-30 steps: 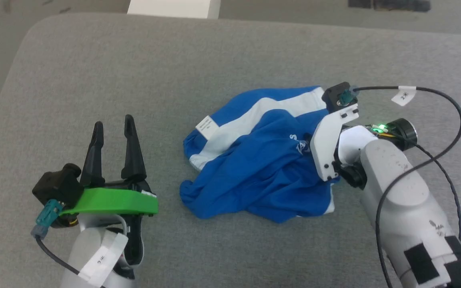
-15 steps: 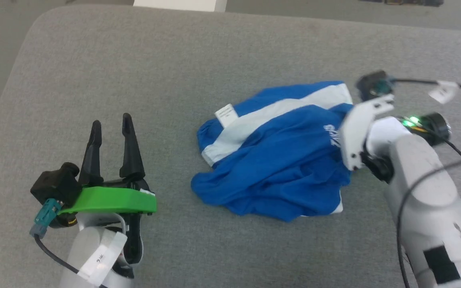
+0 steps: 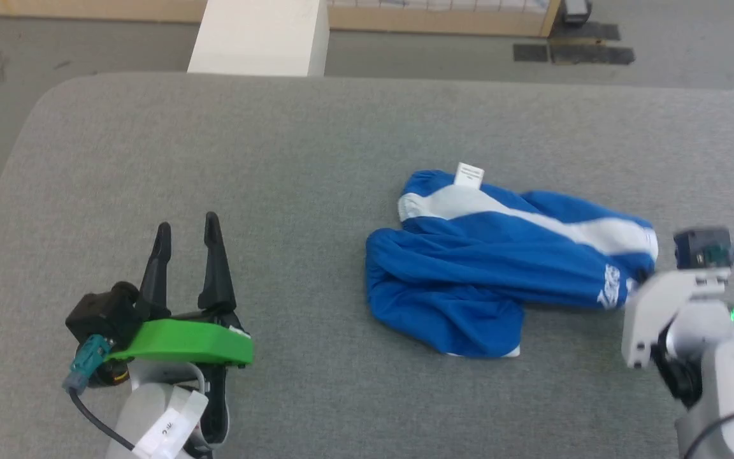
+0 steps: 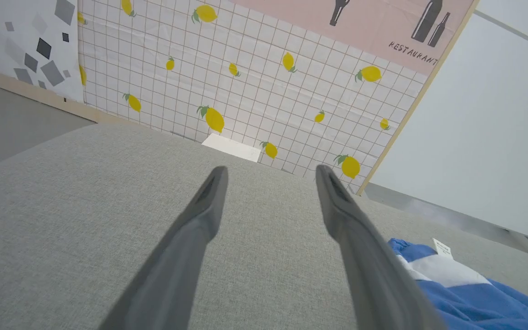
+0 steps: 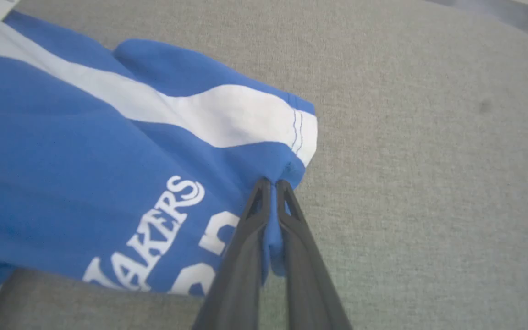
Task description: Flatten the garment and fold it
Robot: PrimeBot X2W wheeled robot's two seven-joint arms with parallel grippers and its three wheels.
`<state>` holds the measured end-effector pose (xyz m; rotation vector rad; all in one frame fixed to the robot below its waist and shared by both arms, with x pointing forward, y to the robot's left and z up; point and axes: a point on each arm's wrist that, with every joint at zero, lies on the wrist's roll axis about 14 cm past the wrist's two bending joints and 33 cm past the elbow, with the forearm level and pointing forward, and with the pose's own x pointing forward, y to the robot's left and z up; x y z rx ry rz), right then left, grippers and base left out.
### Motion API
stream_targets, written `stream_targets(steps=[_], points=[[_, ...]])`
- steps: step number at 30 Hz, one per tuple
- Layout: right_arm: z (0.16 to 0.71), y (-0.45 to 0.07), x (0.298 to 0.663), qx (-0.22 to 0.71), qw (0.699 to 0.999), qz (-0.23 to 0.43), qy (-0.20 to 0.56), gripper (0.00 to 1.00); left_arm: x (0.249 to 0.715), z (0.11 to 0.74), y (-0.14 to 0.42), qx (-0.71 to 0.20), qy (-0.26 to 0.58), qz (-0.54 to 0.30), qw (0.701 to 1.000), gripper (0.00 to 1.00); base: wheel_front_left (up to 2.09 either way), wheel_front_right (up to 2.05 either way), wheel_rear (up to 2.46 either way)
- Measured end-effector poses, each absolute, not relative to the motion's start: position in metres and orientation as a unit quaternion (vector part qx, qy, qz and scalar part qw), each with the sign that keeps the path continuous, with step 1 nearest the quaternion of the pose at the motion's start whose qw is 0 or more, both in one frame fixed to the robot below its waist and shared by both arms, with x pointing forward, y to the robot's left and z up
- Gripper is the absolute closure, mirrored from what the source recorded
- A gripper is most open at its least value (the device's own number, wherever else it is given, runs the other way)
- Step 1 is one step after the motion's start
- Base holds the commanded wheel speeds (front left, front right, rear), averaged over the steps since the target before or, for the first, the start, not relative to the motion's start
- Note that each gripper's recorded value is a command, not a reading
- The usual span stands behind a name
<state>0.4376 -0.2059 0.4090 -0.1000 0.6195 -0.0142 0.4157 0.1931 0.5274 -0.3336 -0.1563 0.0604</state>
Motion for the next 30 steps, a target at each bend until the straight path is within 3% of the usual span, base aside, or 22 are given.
stream_targets(steps=[3,4,5,14,21,30], points=[[0.395,-0.209,0.411,-0.007,0.941,-0.012,0.337,1.0,0.414,0.528,0.186,-0.167,-0.076,0.019,0.983,0.0,0.0,0.0,0.0],[0.392,-0.208,0.405,0.009,0.94,-0.011,0.342,0.63,0.414,0.528,0.183,-0.168,-0.076,0.014,0.983,0.0,0.0,0.0,0.0],[0.391,-0.207,0.401,0.022,0.94,-0.011,0.341,0.0,0.414,0.528,0.18,-0.169,-0.075,0.009,0.983,0.0,0.0,0.0,0.0],[0.432,-0.221,0.406,0.067,0.976,-0.032,0.204,0.0,0.414,0.52,0.155,-0.171,-0.055,-0.024,0.983,0.0,0.0,0.0,0.0],[0.461,-0.213,0.398,0.054,0.994,-0.02,0.096,0.0,0.434,0.52,0.099,-0.191,-0.024,-0.102,0.976,0.0,0.0,0.0,0.0],[0.5,-0.212,0.4,0.044,0.999,-0.014,-0.009,0.0,0.484,0.504,0.031,-0.147,0.099,-0.182,0.967,0.0,0.0,0.0,0.0]])
